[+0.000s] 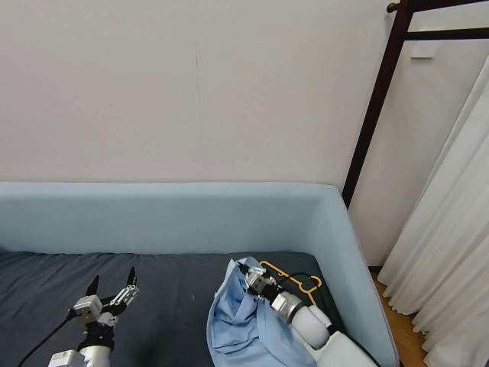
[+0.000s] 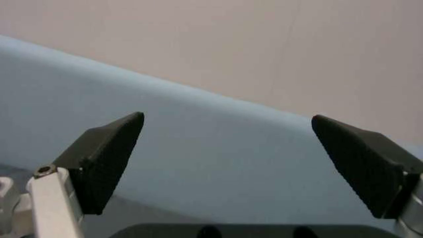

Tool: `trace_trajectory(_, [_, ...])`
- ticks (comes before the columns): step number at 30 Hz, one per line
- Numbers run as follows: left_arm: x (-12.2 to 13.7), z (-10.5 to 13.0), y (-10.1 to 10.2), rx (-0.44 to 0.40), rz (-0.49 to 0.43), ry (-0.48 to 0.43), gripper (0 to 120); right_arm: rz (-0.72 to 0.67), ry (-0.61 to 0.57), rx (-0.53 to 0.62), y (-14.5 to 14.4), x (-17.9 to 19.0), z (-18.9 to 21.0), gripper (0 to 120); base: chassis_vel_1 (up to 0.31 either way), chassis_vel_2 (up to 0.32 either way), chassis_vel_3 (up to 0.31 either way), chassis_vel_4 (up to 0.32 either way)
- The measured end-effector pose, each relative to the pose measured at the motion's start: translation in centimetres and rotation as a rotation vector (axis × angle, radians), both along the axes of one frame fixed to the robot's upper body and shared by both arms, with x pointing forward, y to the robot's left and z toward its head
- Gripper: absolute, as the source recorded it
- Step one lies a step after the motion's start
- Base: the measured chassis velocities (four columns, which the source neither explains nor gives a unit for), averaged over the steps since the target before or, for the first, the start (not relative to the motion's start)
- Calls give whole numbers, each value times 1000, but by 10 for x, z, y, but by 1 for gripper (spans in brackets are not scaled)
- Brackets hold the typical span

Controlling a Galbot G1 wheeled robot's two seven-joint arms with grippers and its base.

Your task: Pick up the clothes from the sofa and hang them on the clothes hanger.

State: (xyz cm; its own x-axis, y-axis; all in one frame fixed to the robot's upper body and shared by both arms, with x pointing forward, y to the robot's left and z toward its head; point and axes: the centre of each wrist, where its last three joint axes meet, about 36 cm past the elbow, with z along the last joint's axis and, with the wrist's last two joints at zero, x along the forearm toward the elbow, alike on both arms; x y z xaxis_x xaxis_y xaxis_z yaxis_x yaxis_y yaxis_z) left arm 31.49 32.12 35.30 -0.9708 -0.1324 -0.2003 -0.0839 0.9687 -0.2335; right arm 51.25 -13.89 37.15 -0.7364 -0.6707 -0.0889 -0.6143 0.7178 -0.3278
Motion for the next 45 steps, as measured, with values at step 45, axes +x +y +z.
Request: trace_trajectory(45, [20, -164, -62, -29, -897, 130, 96, 23, -79, 181, 8, 16, 120, 0, 0, 0, 0, 0])
